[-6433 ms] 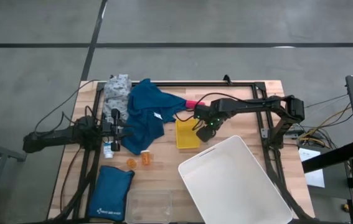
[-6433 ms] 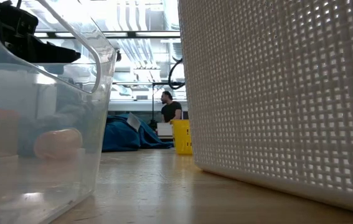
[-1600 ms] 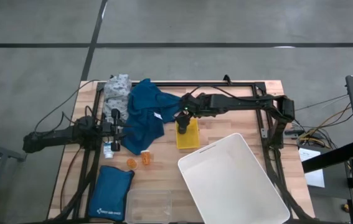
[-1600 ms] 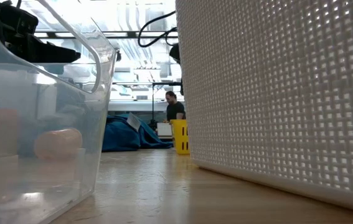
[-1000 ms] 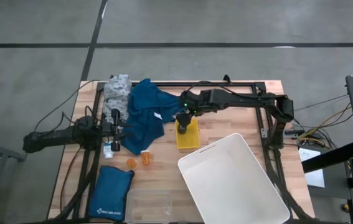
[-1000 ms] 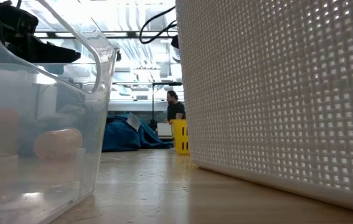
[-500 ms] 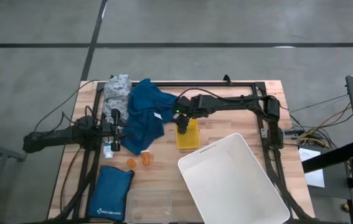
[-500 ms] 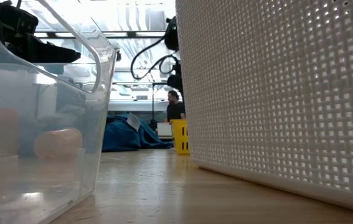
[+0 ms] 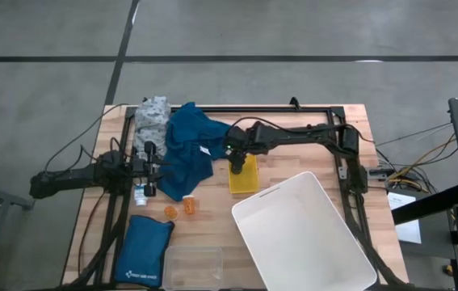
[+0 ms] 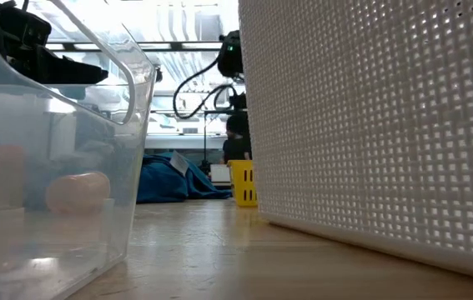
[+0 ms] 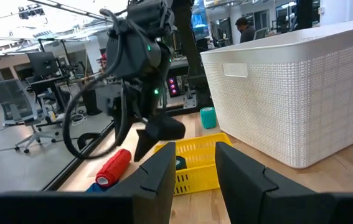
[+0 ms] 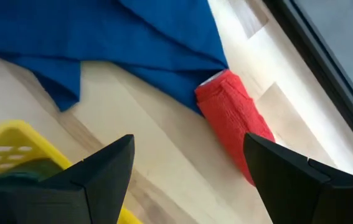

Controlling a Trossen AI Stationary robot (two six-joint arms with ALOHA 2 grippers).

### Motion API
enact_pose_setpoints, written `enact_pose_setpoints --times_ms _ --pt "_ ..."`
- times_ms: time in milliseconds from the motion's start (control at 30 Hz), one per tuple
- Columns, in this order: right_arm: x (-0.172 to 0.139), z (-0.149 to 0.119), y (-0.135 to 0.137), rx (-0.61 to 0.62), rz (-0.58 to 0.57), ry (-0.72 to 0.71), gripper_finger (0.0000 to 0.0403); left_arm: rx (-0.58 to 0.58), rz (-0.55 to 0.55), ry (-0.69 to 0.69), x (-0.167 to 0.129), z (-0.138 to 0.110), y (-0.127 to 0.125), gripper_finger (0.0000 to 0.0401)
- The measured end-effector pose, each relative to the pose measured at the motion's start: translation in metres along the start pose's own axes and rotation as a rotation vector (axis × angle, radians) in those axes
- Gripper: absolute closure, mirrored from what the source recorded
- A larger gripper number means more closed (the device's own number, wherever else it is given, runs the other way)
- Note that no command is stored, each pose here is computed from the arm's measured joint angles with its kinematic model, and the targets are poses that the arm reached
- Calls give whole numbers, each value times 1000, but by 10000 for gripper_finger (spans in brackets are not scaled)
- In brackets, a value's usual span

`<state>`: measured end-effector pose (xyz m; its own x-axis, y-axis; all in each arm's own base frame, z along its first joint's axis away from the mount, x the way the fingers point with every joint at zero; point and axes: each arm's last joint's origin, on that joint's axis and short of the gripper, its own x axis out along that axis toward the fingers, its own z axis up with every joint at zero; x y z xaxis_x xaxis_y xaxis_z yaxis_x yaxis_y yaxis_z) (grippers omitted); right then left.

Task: Pick & place medical supplies in basket/bin
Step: Put the red bandage into the yellow bin

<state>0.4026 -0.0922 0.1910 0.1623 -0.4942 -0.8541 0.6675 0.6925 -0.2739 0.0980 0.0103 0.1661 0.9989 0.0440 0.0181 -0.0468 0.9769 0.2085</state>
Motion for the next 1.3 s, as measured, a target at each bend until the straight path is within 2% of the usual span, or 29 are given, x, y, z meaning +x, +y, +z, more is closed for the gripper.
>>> enact_pose_setpoints --times_ms 700,900,1133,1300 --pt "16 5 -21 -90 -20 36 106 0 0 0 0 0 0 283" --pt "23 9 -31 -90 37 68 106 0 0 0 0 0 0 283" --pt "31 13 -46 -41 157 119 106 0 0 0 0 0 0 283" --pt "35 16 -56 -17 175 129 106 0 0 0 0 0 0 283"
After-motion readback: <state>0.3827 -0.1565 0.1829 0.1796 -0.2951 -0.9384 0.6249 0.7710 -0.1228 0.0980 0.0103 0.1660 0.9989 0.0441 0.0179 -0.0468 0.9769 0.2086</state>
